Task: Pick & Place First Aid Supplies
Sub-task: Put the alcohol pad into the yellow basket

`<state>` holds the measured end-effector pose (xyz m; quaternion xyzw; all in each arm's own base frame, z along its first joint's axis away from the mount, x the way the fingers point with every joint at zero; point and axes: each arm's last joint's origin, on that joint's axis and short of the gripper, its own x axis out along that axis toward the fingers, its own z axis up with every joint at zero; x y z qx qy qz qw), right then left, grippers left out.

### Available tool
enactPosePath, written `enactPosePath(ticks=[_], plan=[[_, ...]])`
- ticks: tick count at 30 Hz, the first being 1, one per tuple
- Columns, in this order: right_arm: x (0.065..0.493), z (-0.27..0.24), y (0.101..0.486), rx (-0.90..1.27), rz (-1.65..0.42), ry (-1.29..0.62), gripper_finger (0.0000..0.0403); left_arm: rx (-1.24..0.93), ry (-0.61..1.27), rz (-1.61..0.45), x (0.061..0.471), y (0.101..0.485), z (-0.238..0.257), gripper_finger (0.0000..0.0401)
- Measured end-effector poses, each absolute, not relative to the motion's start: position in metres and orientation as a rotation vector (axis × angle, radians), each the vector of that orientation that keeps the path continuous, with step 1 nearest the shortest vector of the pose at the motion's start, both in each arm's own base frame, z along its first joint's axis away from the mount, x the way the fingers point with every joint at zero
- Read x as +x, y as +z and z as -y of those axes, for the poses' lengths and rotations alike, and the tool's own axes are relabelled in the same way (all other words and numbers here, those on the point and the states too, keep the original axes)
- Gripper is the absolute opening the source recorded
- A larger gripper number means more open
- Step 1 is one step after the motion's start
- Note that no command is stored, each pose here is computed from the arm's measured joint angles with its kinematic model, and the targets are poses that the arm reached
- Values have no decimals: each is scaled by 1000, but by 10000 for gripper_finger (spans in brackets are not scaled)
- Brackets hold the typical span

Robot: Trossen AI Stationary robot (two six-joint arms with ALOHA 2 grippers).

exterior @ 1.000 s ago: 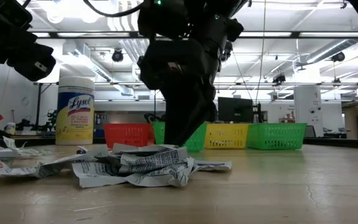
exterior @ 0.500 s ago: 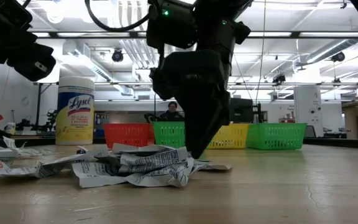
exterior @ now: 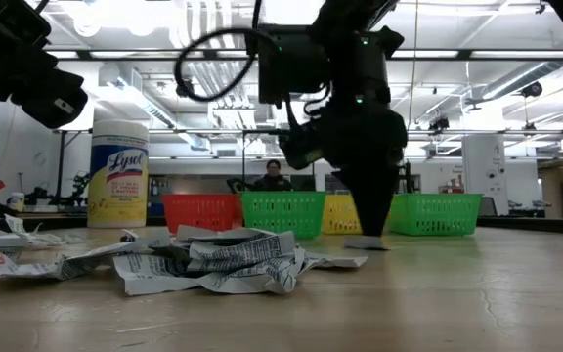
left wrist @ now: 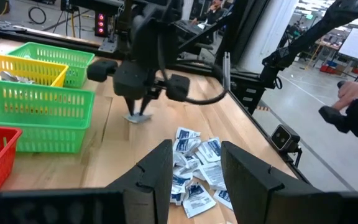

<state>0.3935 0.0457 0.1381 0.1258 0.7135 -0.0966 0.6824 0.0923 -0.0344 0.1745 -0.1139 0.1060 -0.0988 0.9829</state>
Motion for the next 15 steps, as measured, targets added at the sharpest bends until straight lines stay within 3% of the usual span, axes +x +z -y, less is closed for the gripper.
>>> enactPosePath(ticks=[15], plan=[[382, -28, 167, 298, -1626, -238, 105, -227, -197, -220, 92, 174, 34, 131]])
